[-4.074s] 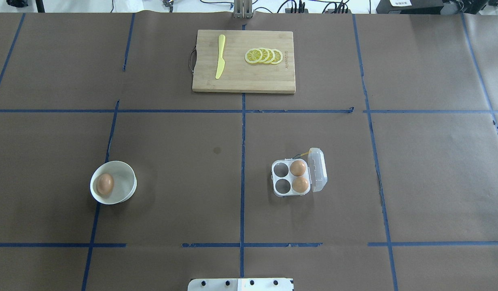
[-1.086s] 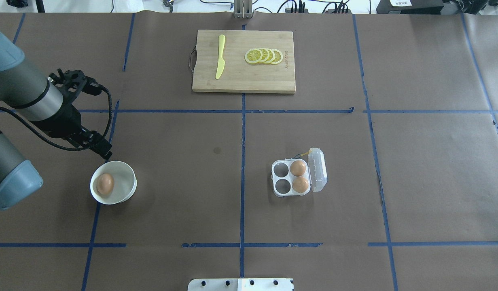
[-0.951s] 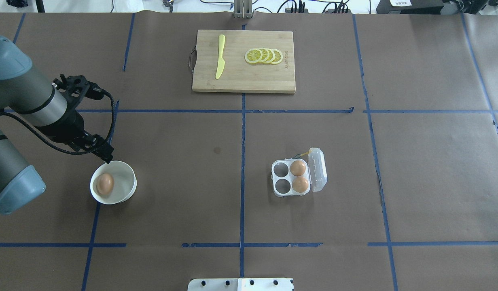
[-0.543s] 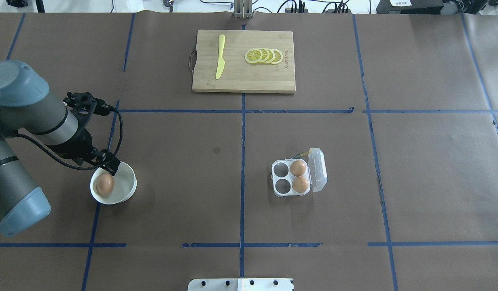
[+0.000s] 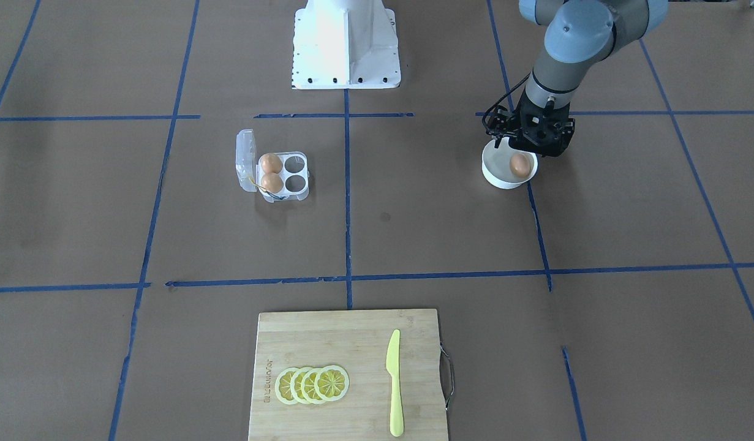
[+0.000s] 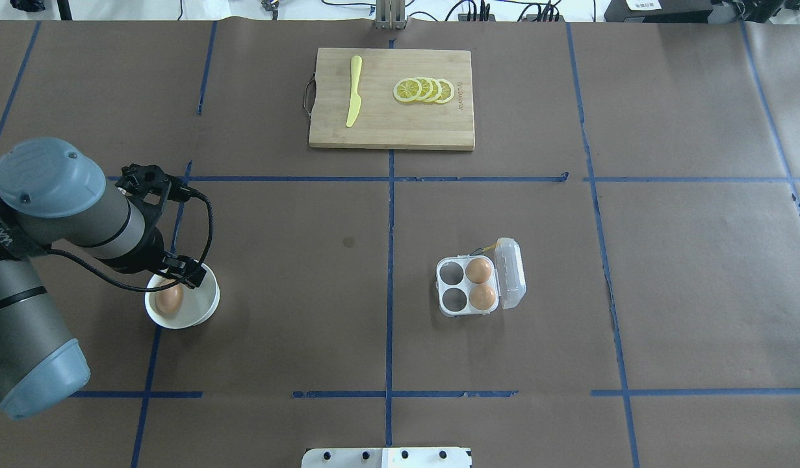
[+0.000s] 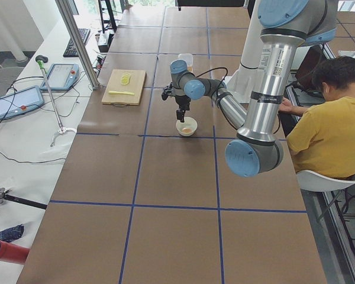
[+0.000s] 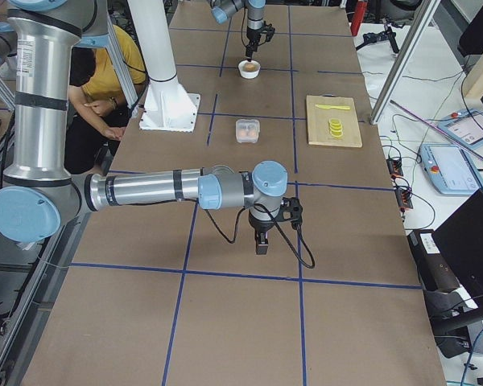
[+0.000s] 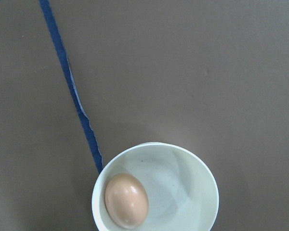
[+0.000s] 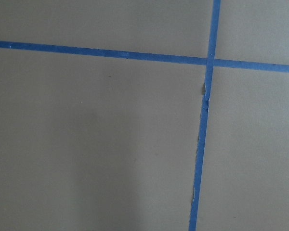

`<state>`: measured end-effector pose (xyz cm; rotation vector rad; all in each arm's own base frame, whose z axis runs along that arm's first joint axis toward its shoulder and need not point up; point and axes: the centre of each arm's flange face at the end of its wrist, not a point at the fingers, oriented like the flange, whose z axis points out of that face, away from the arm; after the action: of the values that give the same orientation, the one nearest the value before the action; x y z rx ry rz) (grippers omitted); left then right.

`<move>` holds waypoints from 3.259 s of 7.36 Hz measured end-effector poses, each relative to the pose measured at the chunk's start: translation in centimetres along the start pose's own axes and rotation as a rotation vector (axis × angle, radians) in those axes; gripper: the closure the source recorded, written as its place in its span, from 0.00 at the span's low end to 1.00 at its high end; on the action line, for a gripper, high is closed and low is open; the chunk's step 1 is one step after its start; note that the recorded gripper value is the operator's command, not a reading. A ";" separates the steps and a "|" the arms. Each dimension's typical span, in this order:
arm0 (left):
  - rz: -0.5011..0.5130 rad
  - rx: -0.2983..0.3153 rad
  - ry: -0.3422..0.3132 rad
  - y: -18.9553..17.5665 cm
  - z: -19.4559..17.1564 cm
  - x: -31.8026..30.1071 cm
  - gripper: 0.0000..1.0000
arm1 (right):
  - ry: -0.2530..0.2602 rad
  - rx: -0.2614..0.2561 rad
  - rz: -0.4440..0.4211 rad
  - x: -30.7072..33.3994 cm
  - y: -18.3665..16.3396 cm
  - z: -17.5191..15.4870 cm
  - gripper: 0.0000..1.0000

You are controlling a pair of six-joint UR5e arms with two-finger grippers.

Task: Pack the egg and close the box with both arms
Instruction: 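Lower the left gripper into the bowl and close on the egg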

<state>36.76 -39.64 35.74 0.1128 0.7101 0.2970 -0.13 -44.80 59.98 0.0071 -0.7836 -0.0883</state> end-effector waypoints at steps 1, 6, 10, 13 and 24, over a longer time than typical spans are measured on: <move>0.006 0.025 -0.021 0.1 0.7 -0.2 0.02 | 0.000 -0.001 -0.001 -0.1 0.0 0.0 0.00; -0.014 -0.005 -0.049 1.9 4.2 1.0 0.14 | -0.013 -0.003 -0.005 -0.3 0.0 0.1 0.00; -0.019 -0.026 -0.062 2.0 5.5 1.0 0.26 | -0.015 -0.004 -0.005 -0.3 0.0 0.1 0.00; -0.018 -0.034 -0.067 2.0 6.0 1.0 0.26 | -0.015 -0.004 -0.005 -0.3 0.0 0.1 0.00; -0.016 -0.058 -0.084 1.7 7.8 1.3 0.59 | -0.016 -0.003 -0.007 -0.4 0.0 0.1 0.00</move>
<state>42.45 -37.66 41.17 0.0642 0.6184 0.2961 -0.44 -44.80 59.77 0.0061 -0.7993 -0.0963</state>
